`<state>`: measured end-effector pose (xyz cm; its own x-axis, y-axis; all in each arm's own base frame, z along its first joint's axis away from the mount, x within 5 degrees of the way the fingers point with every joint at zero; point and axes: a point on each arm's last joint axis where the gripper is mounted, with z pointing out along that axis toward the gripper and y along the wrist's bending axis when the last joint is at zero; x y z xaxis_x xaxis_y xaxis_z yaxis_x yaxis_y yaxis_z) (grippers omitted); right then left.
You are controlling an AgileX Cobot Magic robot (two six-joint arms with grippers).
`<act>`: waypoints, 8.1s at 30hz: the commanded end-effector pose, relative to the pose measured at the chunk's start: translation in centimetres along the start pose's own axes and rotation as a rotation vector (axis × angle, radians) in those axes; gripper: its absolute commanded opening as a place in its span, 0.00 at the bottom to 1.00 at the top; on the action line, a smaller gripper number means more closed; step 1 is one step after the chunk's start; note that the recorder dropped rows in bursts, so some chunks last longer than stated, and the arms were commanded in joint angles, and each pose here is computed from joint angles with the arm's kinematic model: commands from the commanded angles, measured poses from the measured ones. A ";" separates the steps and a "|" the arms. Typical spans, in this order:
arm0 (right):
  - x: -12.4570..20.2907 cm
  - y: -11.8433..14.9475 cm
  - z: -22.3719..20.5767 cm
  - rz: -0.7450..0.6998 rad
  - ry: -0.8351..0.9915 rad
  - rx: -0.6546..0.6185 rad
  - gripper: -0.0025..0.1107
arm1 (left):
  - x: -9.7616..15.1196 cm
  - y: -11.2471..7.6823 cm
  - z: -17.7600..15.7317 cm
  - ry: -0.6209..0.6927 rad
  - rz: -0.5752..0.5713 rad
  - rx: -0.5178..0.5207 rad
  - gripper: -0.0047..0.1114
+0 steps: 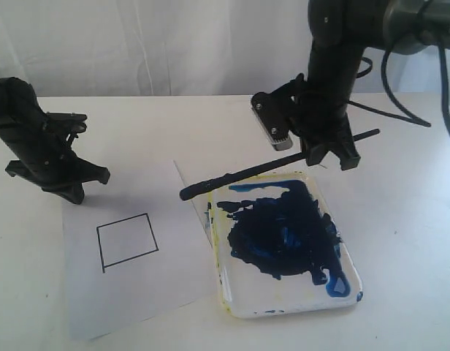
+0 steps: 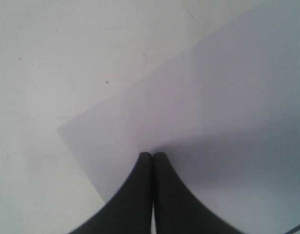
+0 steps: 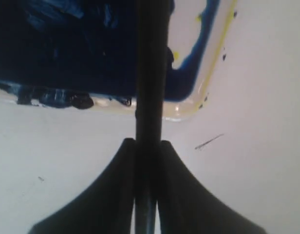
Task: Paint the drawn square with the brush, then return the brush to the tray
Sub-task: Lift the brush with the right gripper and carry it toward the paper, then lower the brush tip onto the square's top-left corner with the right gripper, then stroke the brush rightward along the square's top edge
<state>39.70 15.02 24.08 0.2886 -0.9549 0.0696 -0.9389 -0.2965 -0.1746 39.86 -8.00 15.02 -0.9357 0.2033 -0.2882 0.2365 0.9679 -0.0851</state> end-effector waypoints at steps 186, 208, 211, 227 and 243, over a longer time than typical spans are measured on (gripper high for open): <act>-11.9 -4.6 5.0 -0.103 0.329 0.183 0.02 | 0.7 0.5 0.7 0.069 0.033 -0.025 0.04; -11.4 -4.6 5.2 -0.083 0.334 0.179 0.02 | 0.7 0.5 0.7 0.069 0.033 -0.025 0.04; -11.3 -4.6 5.2 -0.075 0.329 0.176 0.02 | 0.7 0.5 0.7 0.069 0.033 -0.025 0.04; -11.6 -4.4 5.4 -0.061 0.291 0.159 0.02 | 0.7 0.5 0.7 0.069 0.033 -0.025 0.04; -11.6 -4.5 5.3 -0.069 0.303 0.164 0.02 | 0.7 0.5 0.7 0.069 0.033 -0.025 0.04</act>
<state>41.50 27.71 18.11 0.2725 -0.8889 0.3682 -0.8689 -0.3917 -0.3026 39.84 -7.82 14.98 -0.9321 0.2266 -0.2825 0.2532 0.9655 -0.0610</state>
